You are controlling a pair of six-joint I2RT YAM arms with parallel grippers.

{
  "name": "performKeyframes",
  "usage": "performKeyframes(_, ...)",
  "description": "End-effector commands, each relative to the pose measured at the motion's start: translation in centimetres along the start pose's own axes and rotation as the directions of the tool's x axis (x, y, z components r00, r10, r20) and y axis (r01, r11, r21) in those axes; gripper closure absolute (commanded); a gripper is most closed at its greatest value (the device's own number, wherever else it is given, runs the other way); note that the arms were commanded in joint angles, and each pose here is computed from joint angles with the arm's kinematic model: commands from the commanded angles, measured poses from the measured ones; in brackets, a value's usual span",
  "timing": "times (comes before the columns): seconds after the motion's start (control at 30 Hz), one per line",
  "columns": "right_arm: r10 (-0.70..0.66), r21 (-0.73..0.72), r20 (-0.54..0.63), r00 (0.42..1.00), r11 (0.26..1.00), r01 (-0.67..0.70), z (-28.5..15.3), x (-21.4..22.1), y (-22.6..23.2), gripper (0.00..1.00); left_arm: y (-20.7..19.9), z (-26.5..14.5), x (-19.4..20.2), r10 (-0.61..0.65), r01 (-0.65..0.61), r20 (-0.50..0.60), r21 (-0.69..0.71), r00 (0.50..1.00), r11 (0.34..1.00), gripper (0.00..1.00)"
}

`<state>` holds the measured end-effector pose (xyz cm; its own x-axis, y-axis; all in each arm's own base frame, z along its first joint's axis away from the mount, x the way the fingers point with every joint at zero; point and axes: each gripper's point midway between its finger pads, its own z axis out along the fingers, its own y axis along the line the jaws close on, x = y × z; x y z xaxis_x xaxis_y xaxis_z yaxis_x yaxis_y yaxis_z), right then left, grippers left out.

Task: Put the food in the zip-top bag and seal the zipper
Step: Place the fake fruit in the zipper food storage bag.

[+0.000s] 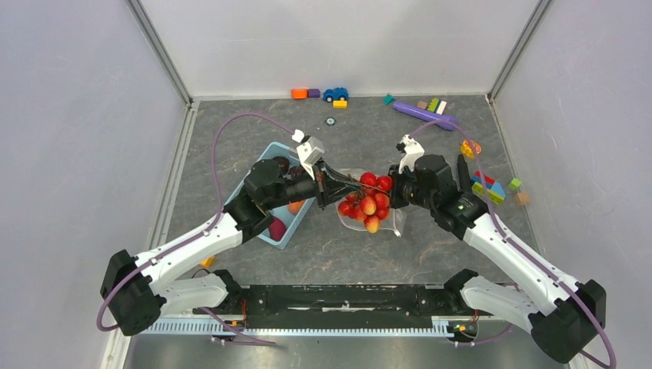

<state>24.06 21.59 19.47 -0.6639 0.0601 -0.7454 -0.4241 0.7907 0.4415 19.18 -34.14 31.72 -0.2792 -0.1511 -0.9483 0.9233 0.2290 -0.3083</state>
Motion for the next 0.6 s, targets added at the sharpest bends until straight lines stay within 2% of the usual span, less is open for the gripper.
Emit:
performKeyframes(0.0, 0.013, -0.136, 0.08, 0.997, 0.991, -0.002, -1.5, -3.3, 3.5, 1.0, 0.7, 0.4, -0.8, 0.052, -0.051, 0.057, -0.024, 0.997, 0.998, 0.98)
performKeyframes(0.37, 0.021, -0.142, 0.114, 0.993, 0.99, -0.005, -2.2, -4.6, 4.1, 1.0, 2.1, -1.1, 1.6, 0.085, -0.086, -0.016, -0.106, 0.996, 0.991, 0.98)
performKeyframes(0.57, 0.01, -0.095, 0.13, 0.991, 0.995, 0.003, -2.5, -5.4, 3.4, 1.0, 2.8, -1.8, 2.4, 0.099, -0.105, -0.05, -0.146, 0.994, 0.984, 0.98)
